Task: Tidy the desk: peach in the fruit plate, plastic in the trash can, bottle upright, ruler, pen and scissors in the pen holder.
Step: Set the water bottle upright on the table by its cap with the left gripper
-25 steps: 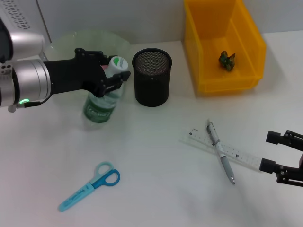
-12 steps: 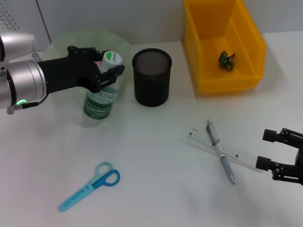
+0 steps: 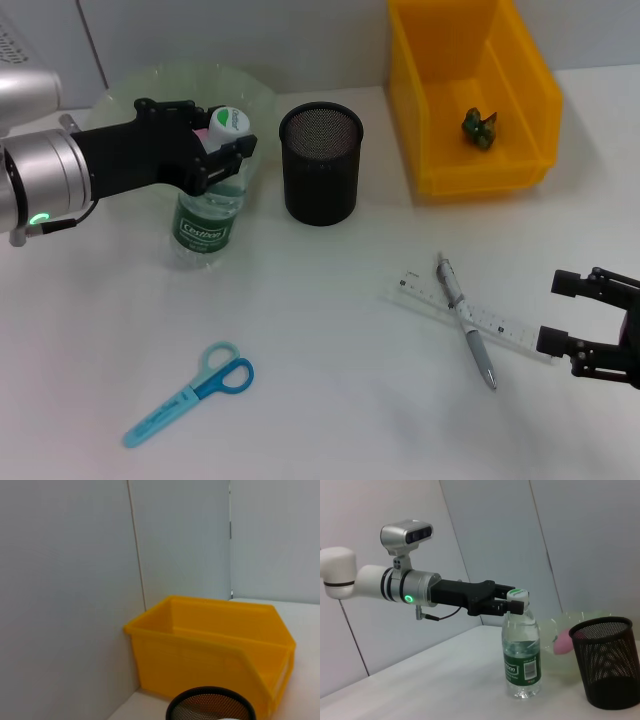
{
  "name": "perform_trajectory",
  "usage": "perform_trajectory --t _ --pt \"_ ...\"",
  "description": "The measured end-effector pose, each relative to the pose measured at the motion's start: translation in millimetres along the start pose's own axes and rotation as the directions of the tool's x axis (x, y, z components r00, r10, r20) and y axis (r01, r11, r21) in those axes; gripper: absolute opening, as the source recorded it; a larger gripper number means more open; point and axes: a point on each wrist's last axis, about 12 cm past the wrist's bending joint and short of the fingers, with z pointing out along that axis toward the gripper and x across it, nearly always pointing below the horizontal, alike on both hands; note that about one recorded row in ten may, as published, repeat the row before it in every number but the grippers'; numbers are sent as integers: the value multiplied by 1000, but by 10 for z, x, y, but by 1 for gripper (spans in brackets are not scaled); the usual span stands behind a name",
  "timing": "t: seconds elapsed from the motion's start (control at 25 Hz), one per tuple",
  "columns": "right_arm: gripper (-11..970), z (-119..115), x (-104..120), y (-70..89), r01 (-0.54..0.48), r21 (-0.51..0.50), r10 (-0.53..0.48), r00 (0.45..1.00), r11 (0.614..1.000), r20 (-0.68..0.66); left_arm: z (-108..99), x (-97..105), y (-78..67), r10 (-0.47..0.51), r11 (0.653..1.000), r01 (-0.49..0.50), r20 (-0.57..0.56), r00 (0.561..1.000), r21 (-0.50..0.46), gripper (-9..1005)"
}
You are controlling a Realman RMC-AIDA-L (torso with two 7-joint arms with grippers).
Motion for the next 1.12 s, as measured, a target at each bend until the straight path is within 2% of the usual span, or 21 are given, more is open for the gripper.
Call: perform_trajectory --t 0.4,0.8,0.84,1.12 --pt "801 4 10 5 -6 -1 6 1000 1000 2 -67 21 -55 -22 1000 21 55 998 22 491" --pt "799 7 16 9 -9 -3 9 1000 1000 2 -90 81 -77 -43 999 42 58 997 24 498" --pt "799 6 17 10 -10 -3 10 1000 1000 2 -80 150 -103 -59 998 57 80 995 28 499" --pt "797 11 17 10 -9 -6 9 1000 1000 0 -82 197 -123 -67 997 63 106 992 33 503"
